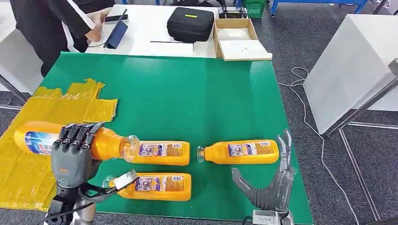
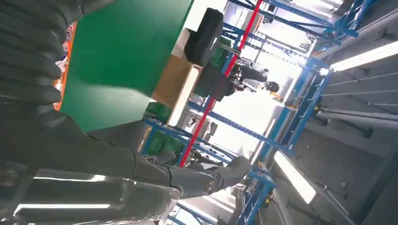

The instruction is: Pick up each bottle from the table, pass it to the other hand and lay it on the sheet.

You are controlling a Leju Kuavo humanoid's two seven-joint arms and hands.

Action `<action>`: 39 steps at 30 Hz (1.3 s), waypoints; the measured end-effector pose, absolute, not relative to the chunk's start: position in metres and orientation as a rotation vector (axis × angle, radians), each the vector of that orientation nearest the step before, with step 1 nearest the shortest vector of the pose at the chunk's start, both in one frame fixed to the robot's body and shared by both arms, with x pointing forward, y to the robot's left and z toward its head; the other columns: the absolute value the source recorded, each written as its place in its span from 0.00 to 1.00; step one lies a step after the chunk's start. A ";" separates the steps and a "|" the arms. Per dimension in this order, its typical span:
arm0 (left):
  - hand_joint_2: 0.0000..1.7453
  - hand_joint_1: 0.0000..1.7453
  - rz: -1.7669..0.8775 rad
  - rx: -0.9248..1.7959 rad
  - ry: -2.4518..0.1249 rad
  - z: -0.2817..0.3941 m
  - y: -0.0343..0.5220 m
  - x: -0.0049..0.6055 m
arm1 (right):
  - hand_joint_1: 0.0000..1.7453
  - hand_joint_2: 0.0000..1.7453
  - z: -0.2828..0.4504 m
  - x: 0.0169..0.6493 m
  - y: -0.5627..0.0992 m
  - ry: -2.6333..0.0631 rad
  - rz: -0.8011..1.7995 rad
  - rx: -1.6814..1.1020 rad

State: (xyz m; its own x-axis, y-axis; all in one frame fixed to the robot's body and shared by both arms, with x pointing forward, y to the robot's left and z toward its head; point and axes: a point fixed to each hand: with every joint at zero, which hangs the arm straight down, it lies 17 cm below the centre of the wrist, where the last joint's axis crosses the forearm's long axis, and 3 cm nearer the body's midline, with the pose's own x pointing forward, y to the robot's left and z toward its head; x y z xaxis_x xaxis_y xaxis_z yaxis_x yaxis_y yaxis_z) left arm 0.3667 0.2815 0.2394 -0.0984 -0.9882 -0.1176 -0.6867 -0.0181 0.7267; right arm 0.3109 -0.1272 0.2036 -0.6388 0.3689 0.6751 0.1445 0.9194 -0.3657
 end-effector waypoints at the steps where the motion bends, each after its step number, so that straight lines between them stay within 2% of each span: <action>1: 1.00 1.00 -0.922 1.773 -1.775 0.237 0.294 0.368 | 0.00 1.00 0.203 0.312 -0.128 -2.259 0.352 -0.364; 10: 1.00 1.00 -0.873 1.897 -1.483 0.216 0.394 0.374 | 0.00 1.00 0.198 0.316 -0.141 -2.240 0.342 -0.392; 13: 1.00 1.00 -0.656 1.905 -1.352 0.212 0.423 0.390 | 0.00 1.00 0.195 0.316 -0.143 -2.231 0.352 -0.403; 15: 1.00 1.00 -0.614 1.886 -1.322 0.204 0.416 0.403 | 0.00 1.00 0.195 0.317 -0.143 -2.230 0.359 -0.408; 21: 1.00 1.00 -0.957 1.792 -1.404 0.150 0.353 0.411 | 0.00 1.00 0.191 0.317 -0.143 -2.211 0.376 -0.411; 28: 1.00 1.00 -1.117 1.773 -1.405 0.126 0.345 0.408 | 0.00 1.00 0.191 0.319 -0.146 -2.206 0.373 -0.420; 39: 1.00 1.00 -1.180 1.730 -1.332 0.092 0.353 0.391 | 0.00 1.00 0.184 0.320 -0.143 -2.187 0.397 -0.404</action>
